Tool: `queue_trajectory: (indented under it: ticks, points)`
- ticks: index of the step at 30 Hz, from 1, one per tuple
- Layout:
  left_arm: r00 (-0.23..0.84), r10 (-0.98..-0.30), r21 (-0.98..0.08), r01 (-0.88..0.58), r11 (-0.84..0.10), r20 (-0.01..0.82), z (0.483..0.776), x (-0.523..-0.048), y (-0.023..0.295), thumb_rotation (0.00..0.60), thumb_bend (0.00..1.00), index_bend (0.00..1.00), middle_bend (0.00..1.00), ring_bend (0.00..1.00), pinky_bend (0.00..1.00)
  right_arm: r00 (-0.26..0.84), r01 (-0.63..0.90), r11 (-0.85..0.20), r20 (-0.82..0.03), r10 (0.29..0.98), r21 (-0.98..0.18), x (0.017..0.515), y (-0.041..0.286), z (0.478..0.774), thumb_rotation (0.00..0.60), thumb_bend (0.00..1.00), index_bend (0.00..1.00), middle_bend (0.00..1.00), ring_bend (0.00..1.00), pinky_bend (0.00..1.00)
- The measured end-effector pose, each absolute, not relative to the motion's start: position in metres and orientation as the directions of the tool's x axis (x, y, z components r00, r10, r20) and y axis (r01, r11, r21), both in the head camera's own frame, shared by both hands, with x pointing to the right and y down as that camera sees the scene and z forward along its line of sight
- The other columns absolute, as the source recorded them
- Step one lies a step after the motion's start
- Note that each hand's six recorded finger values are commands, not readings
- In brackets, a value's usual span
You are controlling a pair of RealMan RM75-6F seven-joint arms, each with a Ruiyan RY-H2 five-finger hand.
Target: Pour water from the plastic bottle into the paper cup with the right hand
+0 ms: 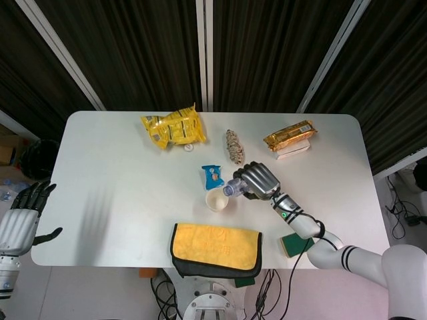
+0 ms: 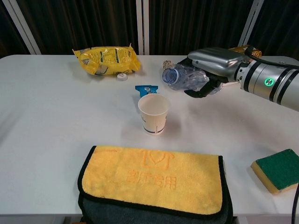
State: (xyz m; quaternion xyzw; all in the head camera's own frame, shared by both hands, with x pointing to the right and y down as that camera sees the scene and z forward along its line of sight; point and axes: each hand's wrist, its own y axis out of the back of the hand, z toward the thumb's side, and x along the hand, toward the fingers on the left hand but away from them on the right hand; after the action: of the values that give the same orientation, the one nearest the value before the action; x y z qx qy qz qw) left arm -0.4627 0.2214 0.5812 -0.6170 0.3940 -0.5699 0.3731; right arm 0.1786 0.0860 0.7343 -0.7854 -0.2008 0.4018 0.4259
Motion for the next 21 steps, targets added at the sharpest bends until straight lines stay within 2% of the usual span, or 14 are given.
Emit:
queue_trajectory:
  ticks: [21]
  points:
    - [0.034,-0.912,-0.910,-0.063,-0.410,0.408,0.581,-0.466,0.221,0.600,0.09,0.09,0.06,0.00,0.12,0.613,-0.221,-0.437,-0.473,0.633,-0.872,0.162,0.085,0.738,0.600,0.50,0.88,0.64,0.49,0.50]
